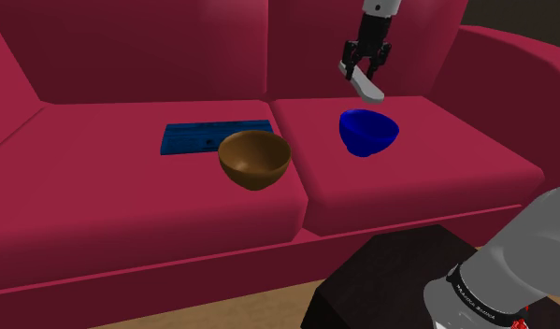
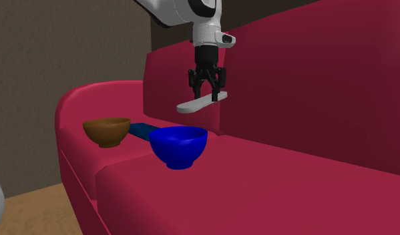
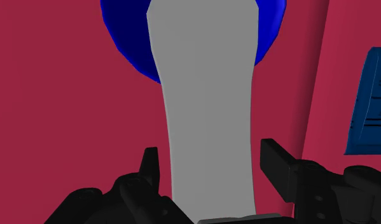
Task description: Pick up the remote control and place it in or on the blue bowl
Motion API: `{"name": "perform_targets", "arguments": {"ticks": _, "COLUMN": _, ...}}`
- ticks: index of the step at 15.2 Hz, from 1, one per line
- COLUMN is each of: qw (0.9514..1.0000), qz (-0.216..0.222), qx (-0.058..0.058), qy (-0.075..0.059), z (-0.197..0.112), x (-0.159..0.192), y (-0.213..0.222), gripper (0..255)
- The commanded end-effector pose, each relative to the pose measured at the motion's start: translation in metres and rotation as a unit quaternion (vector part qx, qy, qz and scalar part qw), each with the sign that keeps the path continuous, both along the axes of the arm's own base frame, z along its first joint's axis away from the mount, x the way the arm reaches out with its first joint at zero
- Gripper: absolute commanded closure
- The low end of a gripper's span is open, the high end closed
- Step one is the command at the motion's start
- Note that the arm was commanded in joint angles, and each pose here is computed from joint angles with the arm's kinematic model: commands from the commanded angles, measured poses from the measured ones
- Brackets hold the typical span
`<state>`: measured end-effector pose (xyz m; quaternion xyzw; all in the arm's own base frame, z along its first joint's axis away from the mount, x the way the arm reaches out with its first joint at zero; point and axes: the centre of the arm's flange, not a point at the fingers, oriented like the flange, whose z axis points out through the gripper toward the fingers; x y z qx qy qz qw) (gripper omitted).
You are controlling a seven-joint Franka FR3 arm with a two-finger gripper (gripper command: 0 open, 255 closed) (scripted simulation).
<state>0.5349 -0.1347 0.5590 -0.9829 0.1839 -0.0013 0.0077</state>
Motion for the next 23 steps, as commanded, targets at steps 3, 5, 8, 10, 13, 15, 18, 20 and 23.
{"name": "perform_targets", "arguments": {"ticks": 3, "qw": 1.0, "qz": 0.0, "qx": 0.0, "qy": 0.0, "z": 0.003, "x": -0.051, "y": 0.025, "gripper": 255}}
{"name": "perform_targets", "arguments": {"ticks": 5, "qw": 1.0, "qz": 0.0, "qx": 0.0, "qy": 0.0, "z": 0.004, "x": -0.075, "y": 0.036, "gripper": 255}}
{"name": "perform_targets", "arguments": {"ticks": 8, "qw": 1.0, "qz": 0.0, "qx": 0.0, "qy": 0.0, "z": 0.005, "x": -0.103, "y": 0.05, "gripper": 255}}
{"name": "perform_targets", "arguments": {"ticks": 10, "qw": 1.0, "qz": 0.0, "qx": 0.0, "qy": 0.0, "z": -0.005, "x": -0.103, "y": 0.05, "gripper": 255}}
{"name": "perform_targets", "arguments": {"ticks": 13, "qw": 1.0, "qz": 0.0, "qx": 0.0, "qy": 0.0, "z": -0.021, "x": -0.103, "y": 0.05, "gripper": 255}}
{"name": "perform_targets", "arguments": {"ticks": 15, "qw": 1.0, "qz": 0.0, "qx": 0.0, "qy": 0.0, "z": -0.032, "x": -0.103, "y": 0.05, "gripper": 255}}
{"name": "perform_targets", "arguments": {"ticks": 18, "qw": 1.0, "qz": 0.0, "qx": 0.0, "qy": 0.0, "z": -0.047, "x": -0.103, "y": 0.05, "gripper": 255}}
{"name": "perform_targets", "arguments": {"ticks": 20, "qw": 1.0, "qz": 0.0, "qx": 0.0, "qy": 0.0, "z": -0.058, "x": -0.103, "y": 0.05, "gripper": 255}}
{"name": "perform_targets", "arguments": {"ticks": 23, "qw": 1.0, "qz": 0.0, "qx": 0.0, "qy": 0.0, "z": -0.073, "x": -0.103, "y": 0.05, "gripper": 255}}
